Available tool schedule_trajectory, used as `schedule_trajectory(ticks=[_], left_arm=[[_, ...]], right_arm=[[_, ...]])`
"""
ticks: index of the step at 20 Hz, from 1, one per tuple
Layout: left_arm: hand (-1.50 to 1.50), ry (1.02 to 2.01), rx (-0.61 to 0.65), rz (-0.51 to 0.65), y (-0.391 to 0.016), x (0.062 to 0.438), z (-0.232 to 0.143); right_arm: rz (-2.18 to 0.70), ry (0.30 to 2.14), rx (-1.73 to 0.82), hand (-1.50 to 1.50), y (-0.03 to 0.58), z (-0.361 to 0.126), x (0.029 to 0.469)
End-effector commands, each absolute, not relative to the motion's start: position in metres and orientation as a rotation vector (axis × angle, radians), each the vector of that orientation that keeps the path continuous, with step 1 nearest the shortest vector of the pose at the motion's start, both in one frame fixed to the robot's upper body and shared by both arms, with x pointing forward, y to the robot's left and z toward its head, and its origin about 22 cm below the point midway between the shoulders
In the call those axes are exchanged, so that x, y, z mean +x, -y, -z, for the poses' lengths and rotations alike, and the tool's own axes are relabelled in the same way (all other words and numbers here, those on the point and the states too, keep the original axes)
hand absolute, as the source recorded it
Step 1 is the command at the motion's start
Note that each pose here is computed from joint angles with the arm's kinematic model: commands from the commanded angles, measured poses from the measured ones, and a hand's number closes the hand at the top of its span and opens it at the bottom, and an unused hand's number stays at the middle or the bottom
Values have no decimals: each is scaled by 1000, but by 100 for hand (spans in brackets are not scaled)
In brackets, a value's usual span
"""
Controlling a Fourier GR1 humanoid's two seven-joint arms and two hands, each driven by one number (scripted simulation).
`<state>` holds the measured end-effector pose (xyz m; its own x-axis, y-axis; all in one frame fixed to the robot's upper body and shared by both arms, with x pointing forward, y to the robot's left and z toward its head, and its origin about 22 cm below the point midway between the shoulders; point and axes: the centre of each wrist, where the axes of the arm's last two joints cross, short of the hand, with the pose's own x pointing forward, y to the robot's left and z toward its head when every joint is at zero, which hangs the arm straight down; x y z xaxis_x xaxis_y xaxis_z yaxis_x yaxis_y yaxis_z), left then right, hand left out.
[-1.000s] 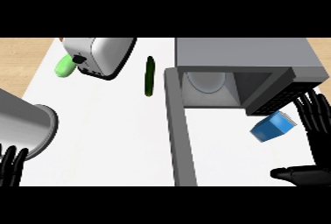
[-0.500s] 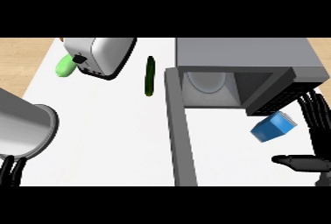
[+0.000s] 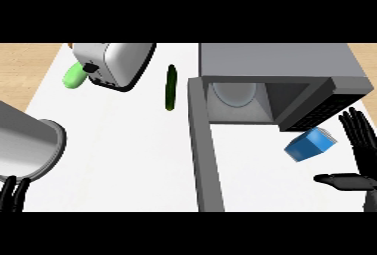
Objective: Pick up the milk, place it into the microwave and close the microwave
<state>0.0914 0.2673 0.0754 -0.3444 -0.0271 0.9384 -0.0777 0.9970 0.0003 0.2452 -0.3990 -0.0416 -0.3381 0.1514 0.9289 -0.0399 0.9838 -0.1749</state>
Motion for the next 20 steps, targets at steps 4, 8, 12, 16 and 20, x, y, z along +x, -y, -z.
schedule_trajectory(ticks=[4, 8, 12, 16, 20], left_arm=[[-150, 1907, 62, -74, -247, 85, -88], [-150, 1915, 86, -63, -264, 85, -84], [-150, 1939, 77, -61, -285, 88, -70], [-150, 1916, 57, -59, -260, 79, -84], [-150, 1910, 70, -63, -262, 86, -63]], right_arm=[[-238, 1837, -90, -150, 406, 57, 267], [-239, 1806, -86, -150, 404, 75, 262], [-233, 1790, -136, -150, 415, 80, 267], [-244, 1769, -70, -150, 399, 103, 259], [-269, 1750, -14, -150, 417, 95, 256]])
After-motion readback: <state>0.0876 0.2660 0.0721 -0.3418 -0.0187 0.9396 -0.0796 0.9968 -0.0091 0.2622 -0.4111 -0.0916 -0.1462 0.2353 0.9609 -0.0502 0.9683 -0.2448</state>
